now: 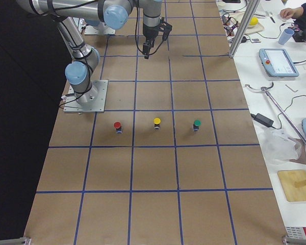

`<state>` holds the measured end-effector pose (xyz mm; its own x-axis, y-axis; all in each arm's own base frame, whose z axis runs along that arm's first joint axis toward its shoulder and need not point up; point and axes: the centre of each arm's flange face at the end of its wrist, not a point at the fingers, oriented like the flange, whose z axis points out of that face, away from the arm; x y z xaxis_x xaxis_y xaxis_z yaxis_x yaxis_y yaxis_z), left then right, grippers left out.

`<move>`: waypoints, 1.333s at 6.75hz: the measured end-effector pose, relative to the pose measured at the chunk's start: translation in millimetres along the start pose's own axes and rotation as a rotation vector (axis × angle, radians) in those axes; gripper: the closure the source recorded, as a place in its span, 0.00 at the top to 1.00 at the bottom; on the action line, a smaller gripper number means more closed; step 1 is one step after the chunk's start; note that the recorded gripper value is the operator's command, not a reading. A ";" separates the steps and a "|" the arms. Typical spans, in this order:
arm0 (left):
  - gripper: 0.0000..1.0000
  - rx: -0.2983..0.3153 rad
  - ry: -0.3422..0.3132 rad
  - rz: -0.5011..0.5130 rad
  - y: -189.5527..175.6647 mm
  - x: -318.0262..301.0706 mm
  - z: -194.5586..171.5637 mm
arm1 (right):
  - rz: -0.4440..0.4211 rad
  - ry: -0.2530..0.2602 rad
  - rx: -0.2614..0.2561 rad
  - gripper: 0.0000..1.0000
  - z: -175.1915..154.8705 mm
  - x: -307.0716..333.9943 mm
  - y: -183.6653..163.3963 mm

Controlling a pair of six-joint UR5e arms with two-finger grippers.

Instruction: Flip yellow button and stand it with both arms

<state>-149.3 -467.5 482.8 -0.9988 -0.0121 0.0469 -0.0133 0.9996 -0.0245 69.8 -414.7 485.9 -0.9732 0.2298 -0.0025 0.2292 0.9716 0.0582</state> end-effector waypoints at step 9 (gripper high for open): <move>1.00 -0.001 0.001 0.000 0.1 0.1 0.3 | -0.152 0.023 -0.029 1.00 10.9 -48.4 26.0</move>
<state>-149.4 -467.5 482.4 -0.9988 -0.0122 0.0483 -0.0133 0.9996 -0.0233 123.0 -399.9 476.6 -0.9969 0.0786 0.0096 0.0791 0.9930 0.0873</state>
